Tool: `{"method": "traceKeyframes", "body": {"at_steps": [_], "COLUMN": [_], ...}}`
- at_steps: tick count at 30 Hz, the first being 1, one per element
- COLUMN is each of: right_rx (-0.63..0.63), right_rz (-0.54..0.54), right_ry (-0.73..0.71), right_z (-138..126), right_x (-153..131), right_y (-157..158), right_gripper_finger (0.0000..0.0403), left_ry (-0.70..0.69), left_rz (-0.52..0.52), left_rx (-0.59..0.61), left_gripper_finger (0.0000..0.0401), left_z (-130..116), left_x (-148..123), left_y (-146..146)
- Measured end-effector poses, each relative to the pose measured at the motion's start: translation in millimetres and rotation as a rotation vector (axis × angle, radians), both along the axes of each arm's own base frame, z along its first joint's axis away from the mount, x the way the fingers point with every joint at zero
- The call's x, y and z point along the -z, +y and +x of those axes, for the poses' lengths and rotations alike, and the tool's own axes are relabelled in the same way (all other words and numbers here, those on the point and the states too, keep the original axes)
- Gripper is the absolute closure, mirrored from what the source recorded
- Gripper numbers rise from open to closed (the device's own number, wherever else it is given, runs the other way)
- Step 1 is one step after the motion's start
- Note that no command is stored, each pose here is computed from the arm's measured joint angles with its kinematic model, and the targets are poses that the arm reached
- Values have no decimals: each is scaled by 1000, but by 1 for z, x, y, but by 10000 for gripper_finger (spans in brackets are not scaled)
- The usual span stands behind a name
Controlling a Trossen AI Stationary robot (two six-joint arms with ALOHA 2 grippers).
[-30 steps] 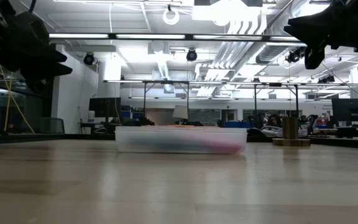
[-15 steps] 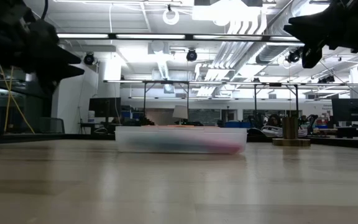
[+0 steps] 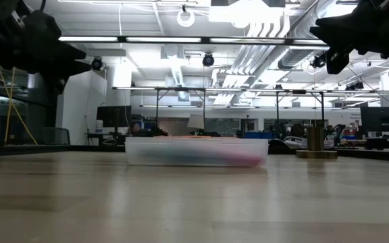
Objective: Pick & place school supplies into a supply box
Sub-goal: Return to Home Position
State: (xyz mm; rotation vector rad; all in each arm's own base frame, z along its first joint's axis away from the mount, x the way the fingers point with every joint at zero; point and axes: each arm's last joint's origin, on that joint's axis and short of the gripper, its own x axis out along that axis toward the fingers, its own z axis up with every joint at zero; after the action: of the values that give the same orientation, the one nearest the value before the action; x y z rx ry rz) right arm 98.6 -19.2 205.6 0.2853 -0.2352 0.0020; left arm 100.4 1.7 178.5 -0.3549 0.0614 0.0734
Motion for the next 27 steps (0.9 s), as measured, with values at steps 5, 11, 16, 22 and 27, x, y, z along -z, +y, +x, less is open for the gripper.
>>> {"method": "traceKeyframes", "body": {"at_steps": [5,11,16,22,27], "right_rx": [-38,-51,-129,-145,-141], "right_rz": [-18,-48,-50,-78,-86], "right_ry": [2,-18,-18,-7,19], "right_z": [0,0,-1,-1,0], "right_x": [0,-2,-2,-1,1], "right_y": [1,2,4,5,4], "right_gripper_finger": [352,350,351,351,351], "left_ry": [0,-25,-43,-41,-36], "left_rz": [49,62,63,102,155], "left_rx": [-40,-115,-26,13,21], "left_gripper_finger": [229,229,229,229,229], "left_z": [-1,-1,-1,-1,-1], "left_x": [0,-3,-5,-5,-4], "left_y": [-7,-9,-11,-12,-12]}}
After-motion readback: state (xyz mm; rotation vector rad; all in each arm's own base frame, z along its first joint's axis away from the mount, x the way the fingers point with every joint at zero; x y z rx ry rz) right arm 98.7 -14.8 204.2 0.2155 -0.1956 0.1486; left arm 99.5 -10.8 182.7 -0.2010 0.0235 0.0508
